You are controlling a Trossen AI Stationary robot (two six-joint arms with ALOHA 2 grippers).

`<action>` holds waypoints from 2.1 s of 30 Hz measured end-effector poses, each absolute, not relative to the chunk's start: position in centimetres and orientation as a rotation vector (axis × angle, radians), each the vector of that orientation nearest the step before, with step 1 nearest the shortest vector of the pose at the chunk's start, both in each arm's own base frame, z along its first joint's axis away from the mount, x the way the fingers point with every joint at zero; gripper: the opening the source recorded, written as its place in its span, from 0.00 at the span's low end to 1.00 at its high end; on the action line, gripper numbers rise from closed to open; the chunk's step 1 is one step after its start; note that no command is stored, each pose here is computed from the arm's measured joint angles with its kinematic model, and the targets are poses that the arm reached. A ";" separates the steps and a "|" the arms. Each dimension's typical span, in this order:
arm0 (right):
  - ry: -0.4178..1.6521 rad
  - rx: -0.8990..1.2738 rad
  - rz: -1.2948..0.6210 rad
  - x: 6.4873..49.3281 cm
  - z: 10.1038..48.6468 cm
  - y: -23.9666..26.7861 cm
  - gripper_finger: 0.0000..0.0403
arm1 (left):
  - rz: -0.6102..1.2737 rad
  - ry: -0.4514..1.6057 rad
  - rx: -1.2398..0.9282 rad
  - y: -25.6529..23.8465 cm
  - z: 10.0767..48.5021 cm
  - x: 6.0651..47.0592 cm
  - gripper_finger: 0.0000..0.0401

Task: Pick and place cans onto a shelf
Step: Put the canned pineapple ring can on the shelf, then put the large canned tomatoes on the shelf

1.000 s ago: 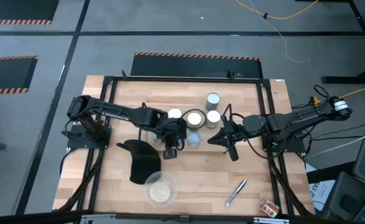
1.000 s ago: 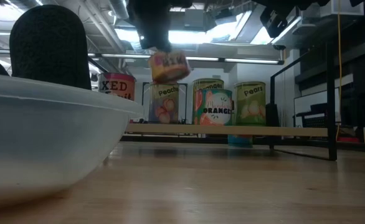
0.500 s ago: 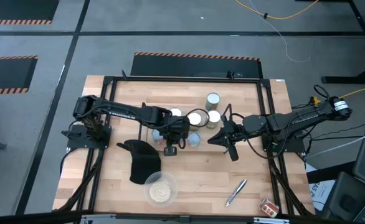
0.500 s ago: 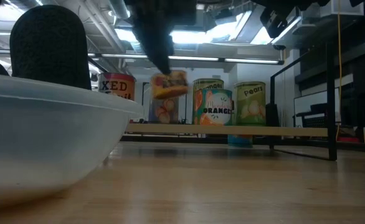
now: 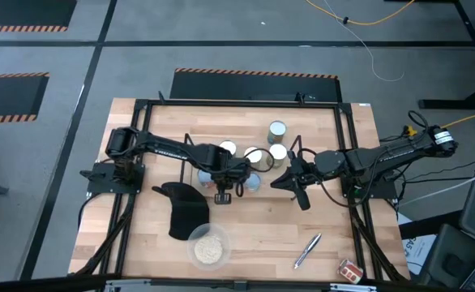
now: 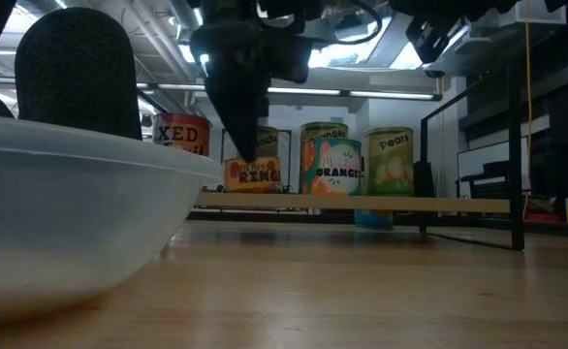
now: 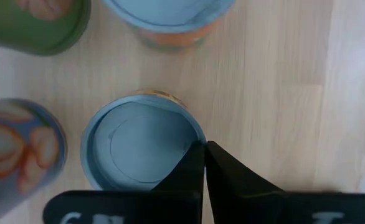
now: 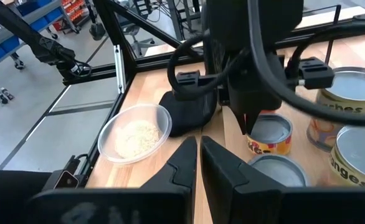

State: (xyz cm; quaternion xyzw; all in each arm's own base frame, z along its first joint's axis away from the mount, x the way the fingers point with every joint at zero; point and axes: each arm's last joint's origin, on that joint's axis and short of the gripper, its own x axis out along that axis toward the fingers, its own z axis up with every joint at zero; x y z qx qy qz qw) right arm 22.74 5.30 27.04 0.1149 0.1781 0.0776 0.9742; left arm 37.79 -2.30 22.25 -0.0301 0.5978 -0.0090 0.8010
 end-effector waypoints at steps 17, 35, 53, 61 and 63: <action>0.360 0.233 0.157 22.7 27.0 5.3 0.07 | -0.003 1.284 -0.057 -2.3 22.0 37.9 0.13; 0.361 0.233 0.157 22.7 27.0 5.3 0.07 | 0.018 1.223 -0.103 -2.6 24.1 37.2 0.18; 0.348 0.232 0.144 22.8 27.1 5.3 0.07 | 0.087 0.890 0.075 -6.4 34.1 30.8 0.18; 0.352 0.237 0.120 22.9 27.1 4.8 0.07 | 0.077 0.830 0.093 -7.5 35.4 29.6 0.18; 0.351 0.242 0.109 22.9 27.1 4.6 0.07 | 0.074 0.829 0.095 -7.6 35.4 29.6 0.18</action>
